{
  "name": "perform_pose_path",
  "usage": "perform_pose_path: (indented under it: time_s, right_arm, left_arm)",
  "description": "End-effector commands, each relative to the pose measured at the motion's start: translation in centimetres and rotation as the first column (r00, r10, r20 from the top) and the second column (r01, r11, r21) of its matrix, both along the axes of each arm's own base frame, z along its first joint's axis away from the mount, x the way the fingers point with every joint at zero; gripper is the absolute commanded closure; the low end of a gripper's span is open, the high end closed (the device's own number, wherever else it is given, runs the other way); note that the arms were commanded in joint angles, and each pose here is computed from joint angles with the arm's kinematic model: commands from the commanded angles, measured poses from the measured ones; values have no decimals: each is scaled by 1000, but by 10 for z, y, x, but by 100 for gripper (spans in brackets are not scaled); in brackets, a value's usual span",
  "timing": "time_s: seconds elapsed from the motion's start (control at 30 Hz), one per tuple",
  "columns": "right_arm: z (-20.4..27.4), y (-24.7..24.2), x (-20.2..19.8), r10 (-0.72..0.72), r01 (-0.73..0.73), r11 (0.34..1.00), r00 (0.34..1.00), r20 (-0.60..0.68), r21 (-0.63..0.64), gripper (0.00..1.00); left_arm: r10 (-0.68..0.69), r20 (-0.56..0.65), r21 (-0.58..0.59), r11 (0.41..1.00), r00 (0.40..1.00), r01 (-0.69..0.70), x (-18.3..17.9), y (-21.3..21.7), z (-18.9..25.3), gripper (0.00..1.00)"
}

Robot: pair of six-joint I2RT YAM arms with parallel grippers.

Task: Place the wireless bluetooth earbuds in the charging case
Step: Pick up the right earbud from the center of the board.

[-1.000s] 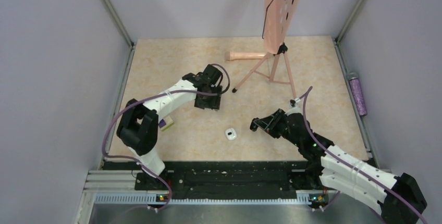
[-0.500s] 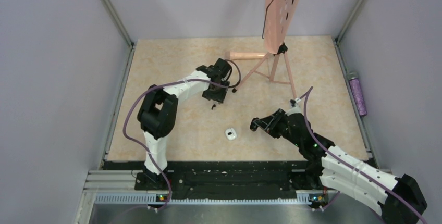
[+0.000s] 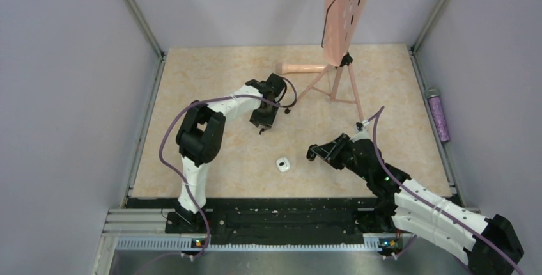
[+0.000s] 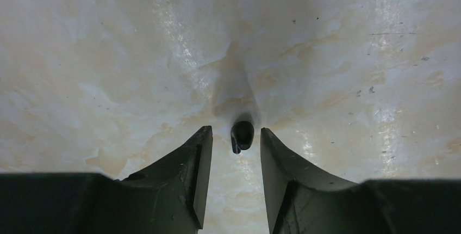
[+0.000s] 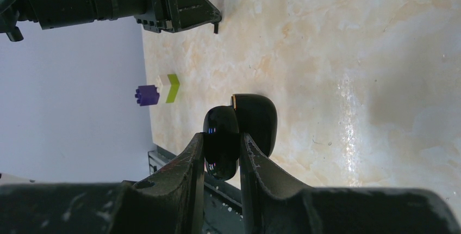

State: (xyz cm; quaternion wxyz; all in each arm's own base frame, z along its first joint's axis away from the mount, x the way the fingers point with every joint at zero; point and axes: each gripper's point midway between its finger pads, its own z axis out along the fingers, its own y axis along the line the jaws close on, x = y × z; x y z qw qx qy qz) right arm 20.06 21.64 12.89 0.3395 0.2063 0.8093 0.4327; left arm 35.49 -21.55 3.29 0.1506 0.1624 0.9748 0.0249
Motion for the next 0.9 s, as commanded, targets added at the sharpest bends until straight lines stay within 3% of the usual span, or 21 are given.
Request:
perform_pose_path:
  time_s: [0.0,0.53,0.67,0.87]
  right_arm:
    - [2,0,2,5,-5,1000,1000,19,3,100]
    - [5,1,3,3,-3,1000,1000,23,10,100]
    - [4,0,3,-1,0,1000,1000,21,9,100]
    - [4,1,3,1,-1,1000,1000,22,9,100]
  left_arm:
    - [7,-17,5,1000,1000,-7,-7,4,-1,58]
    - [-10,-42,-17,1000,999,9,-6,-3,-8,65]
    - [-12,-46,-15,1000,999,11,-7,-3,-9,72]
    - [-14,-70,-10,1000,997,13,-9,-3,-15,70]
